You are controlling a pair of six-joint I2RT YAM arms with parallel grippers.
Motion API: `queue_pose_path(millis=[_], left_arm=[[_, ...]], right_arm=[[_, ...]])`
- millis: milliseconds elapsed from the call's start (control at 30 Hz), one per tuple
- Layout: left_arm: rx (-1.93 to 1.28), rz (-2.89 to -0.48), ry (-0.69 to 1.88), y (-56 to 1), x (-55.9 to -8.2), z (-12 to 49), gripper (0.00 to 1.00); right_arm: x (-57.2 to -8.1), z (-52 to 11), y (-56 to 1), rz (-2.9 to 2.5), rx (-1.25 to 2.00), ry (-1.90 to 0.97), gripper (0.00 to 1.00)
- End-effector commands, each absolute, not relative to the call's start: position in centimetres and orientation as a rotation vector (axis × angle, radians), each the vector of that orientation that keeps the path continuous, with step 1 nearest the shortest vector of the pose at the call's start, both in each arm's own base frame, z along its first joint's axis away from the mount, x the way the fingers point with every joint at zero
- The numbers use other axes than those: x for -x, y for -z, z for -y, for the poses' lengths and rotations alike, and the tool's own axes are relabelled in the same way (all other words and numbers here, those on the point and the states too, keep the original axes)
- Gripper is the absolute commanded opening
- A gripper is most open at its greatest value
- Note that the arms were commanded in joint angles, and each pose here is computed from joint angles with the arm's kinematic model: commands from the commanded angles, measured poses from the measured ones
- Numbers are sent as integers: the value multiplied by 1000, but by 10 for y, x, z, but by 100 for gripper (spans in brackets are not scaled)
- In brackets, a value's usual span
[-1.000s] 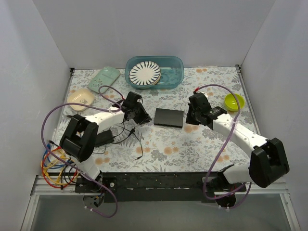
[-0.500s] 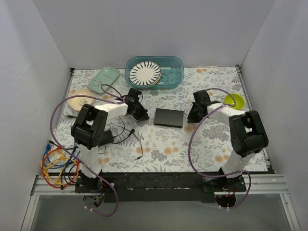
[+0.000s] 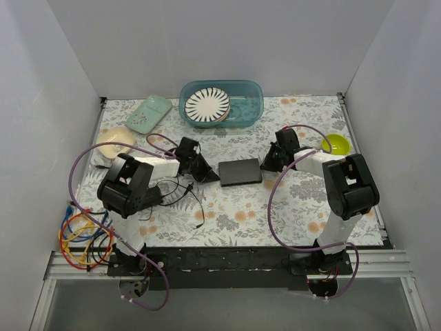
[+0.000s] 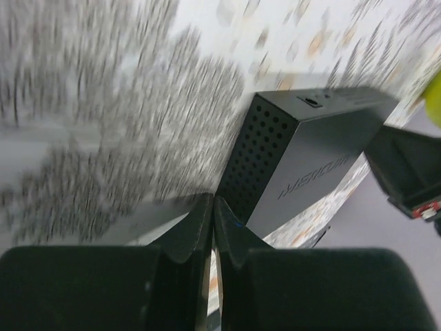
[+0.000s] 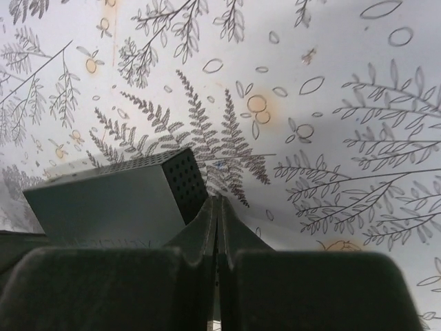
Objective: Pull the plug from the switch port
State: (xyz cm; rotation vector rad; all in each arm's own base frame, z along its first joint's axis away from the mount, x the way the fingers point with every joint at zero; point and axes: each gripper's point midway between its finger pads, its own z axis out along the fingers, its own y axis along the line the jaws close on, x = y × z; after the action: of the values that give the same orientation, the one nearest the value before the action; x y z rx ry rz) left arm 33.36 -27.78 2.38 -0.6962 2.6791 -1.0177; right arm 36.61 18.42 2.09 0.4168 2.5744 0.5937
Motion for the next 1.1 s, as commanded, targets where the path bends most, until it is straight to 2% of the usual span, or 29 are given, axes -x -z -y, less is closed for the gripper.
queue_pose_path(millis=[0,300,533,800,900,967,1033,1067], left_arm=[[624,-2741,1076,-36,-284,282,4],[707,-2752,986,-33,-251,254,5],[738,-2746,877,-31,-265,246,8],[752,-2752,799,-26,-273,241,11],[780,-2731,732,-28,-279,231,13],[799,-2687,697,-41,-284,220,16],[798,-2634,635,-53,-293,208,24],[796,-2604,623,-62,-298,203,29]], right_arm=[[-304,-203,-2,-2724,-324,-654,1],[-247,-206,-11,-2742,-275,-725,1],[-220,-216,-10,-2762,-210,-784,1],[-233,-215,-17,-2742,-173,-746,1],[-248,-194,-21,-2717,-216,-642,1],[-266,-178,-37,-2667,-249,-596,1],[-280,-165,-56,-2632,-260,-516,2],[-284,-162,-65,-2610,-249,-492,7]])
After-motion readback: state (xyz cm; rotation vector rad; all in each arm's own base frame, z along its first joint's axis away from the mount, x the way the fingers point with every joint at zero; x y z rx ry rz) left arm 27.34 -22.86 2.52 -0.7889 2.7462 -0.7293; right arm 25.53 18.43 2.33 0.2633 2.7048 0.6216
